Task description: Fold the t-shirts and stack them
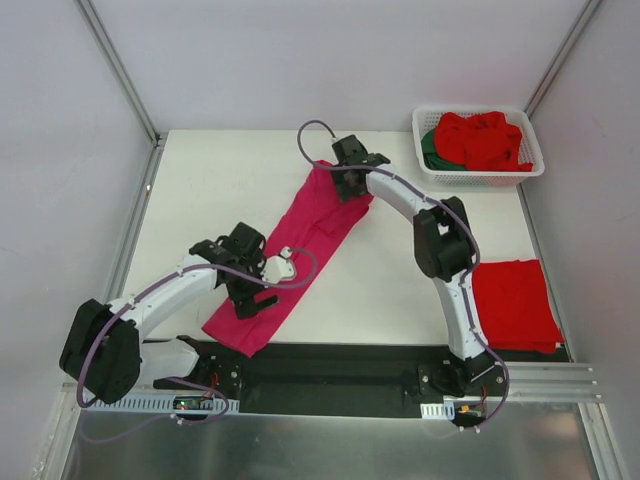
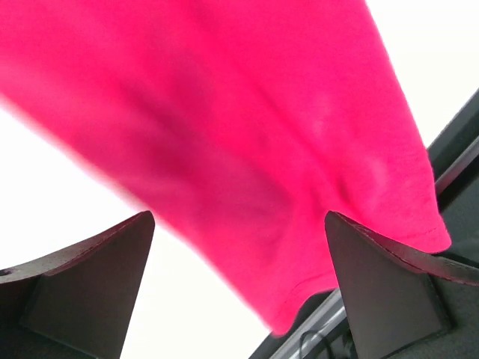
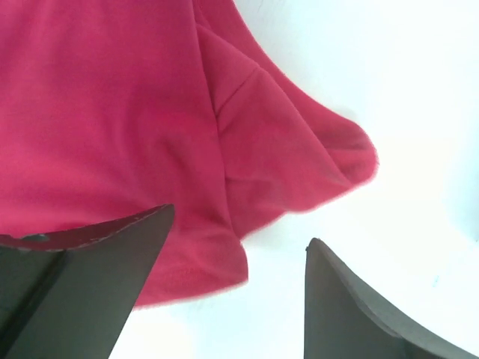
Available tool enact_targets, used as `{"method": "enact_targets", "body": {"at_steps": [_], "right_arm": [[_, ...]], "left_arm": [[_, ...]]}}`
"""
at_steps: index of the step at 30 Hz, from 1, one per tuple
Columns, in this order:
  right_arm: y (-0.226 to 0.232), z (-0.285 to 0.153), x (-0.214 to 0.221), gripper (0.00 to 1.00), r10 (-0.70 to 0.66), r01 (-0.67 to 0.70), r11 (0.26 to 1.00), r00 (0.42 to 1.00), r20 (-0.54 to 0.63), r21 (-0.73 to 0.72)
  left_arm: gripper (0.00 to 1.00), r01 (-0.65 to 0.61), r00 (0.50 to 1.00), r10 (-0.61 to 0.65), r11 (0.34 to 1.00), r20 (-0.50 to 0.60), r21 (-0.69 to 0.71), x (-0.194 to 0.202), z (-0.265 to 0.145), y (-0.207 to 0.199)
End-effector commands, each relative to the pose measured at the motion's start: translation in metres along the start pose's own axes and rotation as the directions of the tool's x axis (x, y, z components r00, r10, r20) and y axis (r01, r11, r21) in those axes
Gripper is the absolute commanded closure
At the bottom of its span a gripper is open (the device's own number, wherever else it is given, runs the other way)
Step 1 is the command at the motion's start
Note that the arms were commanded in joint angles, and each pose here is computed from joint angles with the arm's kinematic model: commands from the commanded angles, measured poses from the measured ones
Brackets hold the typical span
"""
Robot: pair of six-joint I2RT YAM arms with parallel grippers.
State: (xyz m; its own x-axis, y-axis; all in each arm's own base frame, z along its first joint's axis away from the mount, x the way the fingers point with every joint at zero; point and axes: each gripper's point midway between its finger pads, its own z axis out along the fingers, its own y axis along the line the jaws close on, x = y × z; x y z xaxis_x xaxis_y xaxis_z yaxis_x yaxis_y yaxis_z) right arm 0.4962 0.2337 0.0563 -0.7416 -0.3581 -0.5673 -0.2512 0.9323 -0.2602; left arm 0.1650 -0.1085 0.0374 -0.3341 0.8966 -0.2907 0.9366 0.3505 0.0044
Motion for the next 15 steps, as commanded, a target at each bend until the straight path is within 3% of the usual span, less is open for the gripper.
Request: {"method": "enact_targets", "body": {"at_steps": [1,6,10,15], "right_arm": [[-0.015,-0.088,-0.050,0.23,0.116,-0.102,0.989,0.984,0.134,-0.106],[0.001,-0.115,-0.045,0.22,0.106,-0.082,0.979,0.987,0.124,-0.186],[0.043,-0.111,-0.027,0.22,0.066,-0.052,0.944,0.997,0.034,-0.326],[0.082,-0.079,0.004,0.22,-0.024,-0.005,0.927,0.997,-0.072,-0.374]], "left_arm": [[0.01,0.022,0.993,-0.012,0.996,0.117,-0.084,-0.033,-0.054,0.033],[0.01,0.031,0.982,-0.013,0.995,0.190,-0.096,-0.053,-0.076,0.050],[0.01,0.020,0.988,-0.021,1.000,0.155,0.011,-0.046,-0.038,0.041],[0.01,0.000,0.999,0.000,1.000,0.048,0.009,-0.023,0.005,0.044]]}}
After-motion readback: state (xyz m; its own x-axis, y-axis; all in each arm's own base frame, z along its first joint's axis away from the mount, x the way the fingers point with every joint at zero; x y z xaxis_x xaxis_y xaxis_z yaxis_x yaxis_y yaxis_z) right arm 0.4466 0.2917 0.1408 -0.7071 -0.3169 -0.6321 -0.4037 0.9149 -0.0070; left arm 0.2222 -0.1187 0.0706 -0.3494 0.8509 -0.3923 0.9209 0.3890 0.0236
